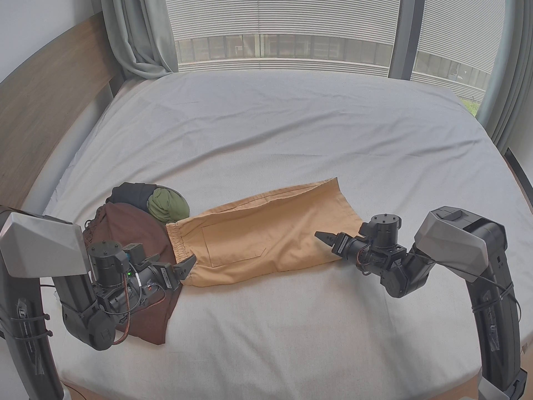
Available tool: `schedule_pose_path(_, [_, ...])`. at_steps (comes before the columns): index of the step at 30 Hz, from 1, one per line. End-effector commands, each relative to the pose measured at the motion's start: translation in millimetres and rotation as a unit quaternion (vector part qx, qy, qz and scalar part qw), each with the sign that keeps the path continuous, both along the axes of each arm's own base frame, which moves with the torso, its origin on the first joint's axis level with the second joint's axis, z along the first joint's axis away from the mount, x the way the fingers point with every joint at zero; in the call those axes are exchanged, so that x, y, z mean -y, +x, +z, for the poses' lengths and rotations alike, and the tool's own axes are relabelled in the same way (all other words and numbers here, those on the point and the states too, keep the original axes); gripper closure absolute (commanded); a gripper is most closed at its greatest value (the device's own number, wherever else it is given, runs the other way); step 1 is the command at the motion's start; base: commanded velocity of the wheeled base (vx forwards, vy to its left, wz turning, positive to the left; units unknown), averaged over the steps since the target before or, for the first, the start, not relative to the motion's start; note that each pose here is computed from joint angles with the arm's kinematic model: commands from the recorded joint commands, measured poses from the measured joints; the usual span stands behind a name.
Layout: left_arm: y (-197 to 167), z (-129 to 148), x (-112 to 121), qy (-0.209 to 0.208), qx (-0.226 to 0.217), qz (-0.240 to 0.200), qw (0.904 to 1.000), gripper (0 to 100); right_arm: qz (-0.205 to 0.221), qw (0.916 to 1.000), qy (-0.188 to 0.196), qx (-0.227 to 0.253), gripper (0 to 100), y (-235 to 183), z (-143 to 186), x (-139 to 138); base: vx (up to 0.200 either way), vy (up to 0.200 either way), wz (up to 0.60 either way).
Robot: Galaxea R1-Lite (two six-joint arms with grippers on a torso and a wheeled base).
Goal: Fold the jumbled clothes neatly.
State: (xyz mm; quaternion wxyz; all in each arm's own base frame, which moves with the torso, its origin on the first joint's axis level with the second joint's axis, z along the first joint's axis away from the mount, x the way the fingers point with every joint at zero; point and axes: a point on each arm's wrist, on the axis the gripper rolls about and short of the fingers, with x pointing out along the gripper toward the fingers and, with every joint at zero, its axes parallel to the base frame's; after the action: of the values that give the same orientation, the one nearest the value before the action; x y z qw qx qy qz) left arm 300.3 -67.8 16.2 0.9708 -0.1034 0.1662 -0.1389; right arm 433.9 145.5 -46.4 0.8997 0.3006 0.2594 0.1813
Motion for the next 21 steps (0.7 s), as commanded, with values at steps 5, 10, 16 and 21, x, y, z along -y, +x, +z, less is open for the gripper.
schedule_pose_path(5, [1,-2,0,0.000,-0.003,0.000,1.0000,0,-0.003,1.0000,-0.001,0.002,100,0,-7,-1,0.000,0.000,0.00])
schedule_pose_path(10, [0,-3,0,0.000,-0.004,0.000,1.0000,0,-0.008,1.0000,-0.002,0.004,100,0,-7,0,0.000,0.000,0.00])
schedule_pose_path(16, [0,-2,1,-0.002,-0.004,0.000,1.0000,0,-0.011,0.9999,-0.001,0.010,100,-3,-7,1,0.000,0.000,0.00])
schedule_pose_path(21, [0,-4,1,-0.001,-0.007,-0.001,1.0000,0,-0.014,0.9998,-0.006,0.015,100,-12,-2,5,0.000,0.000,0.00])
